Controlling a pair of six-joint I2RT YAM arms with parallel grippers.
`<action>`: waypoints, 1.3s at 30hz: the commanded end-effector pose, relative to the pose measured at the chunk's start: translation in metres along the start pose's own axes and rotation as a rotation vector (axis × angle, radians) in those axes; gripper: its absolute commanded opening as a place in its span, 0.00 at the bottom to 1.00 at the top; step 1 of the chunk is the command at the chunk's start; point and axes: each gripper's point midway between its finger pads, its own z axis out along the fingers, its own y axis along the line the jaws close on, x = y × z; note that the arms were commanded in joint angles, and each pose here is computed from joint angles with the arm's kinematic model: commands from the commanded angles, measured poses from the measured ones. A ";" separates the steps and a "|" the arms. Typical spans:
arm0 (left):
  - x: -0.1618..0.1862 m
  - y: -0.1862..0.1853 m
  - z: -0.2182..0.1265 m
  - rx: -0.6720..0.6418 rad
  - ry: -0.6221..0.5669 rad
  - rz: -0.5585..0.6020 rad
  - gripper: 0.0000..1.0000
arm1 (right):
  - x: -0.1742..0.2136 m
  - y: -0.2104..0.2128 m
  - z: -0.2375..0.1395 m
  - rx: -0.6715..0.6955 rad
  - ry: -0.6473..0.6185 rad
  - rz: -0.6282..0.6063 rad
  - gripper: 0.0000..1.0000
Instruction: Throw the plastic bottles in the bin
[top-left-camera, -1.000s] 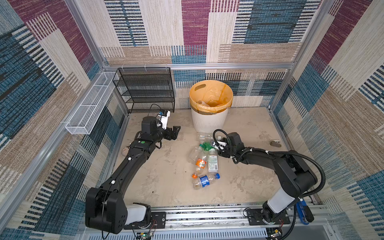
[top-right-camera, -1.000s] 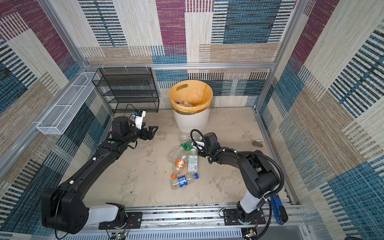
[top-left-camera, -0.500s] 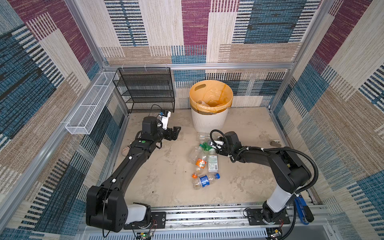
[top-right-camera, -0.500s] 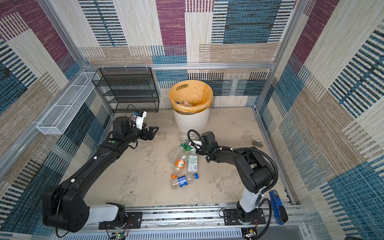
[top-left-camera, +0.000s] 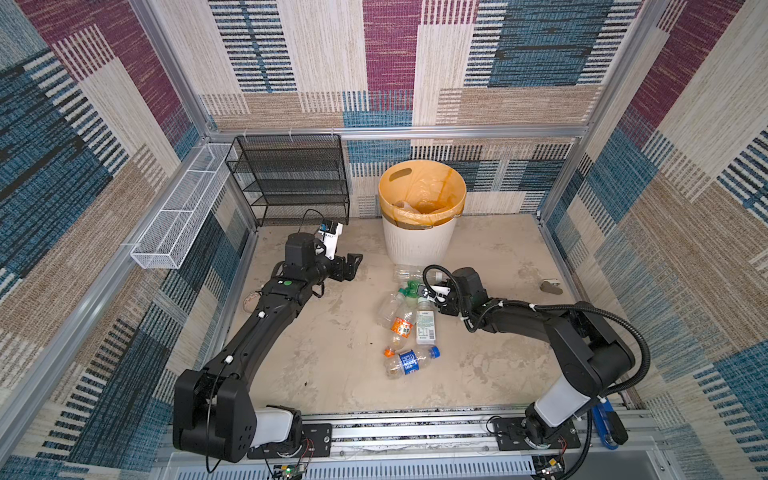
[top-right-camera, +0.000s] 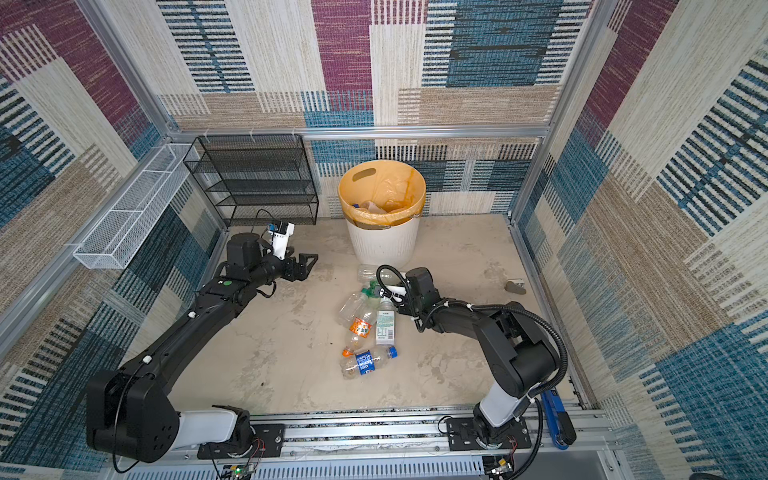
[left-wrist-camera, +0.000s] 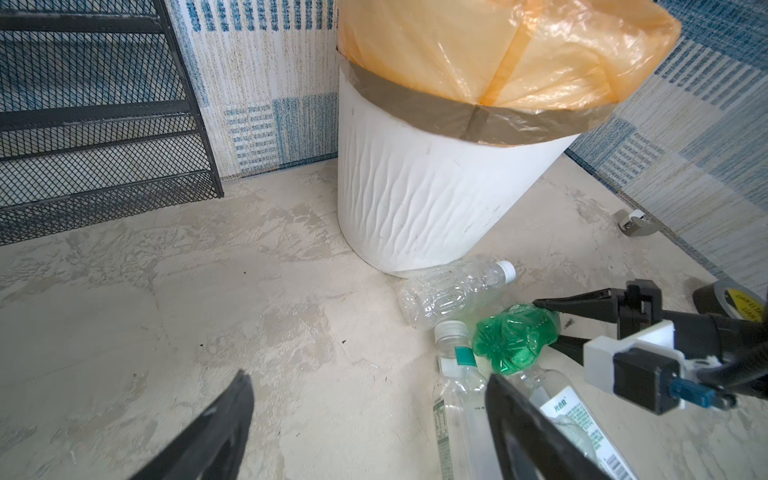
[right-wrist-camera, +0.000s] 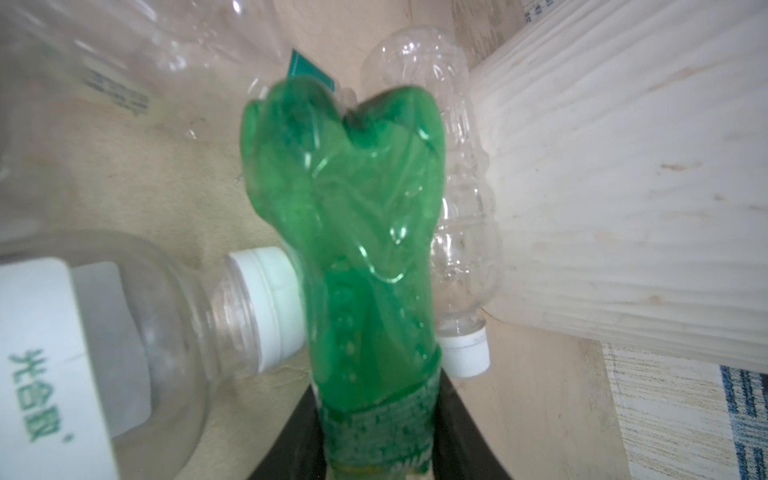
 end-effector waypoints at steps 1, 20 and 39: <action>-0.006 -0.005 -0.002 0.023 -0.012 0.007 0.88 | -0.010 -0.011 -0.007 0.043 -0.046 0.034 0.28; -0.008 -0.009 -0.002 0.043 -0.019 0.001 0.87 | -0.017 -0.076 -0.091 0.329 -0.224 0.500 0.27; -0.002 -0.089 -0.019 0.199 0.054 0.256 0.87 | -0.082 -0.194 -0.271 0.816 -0.804 0.651 0.30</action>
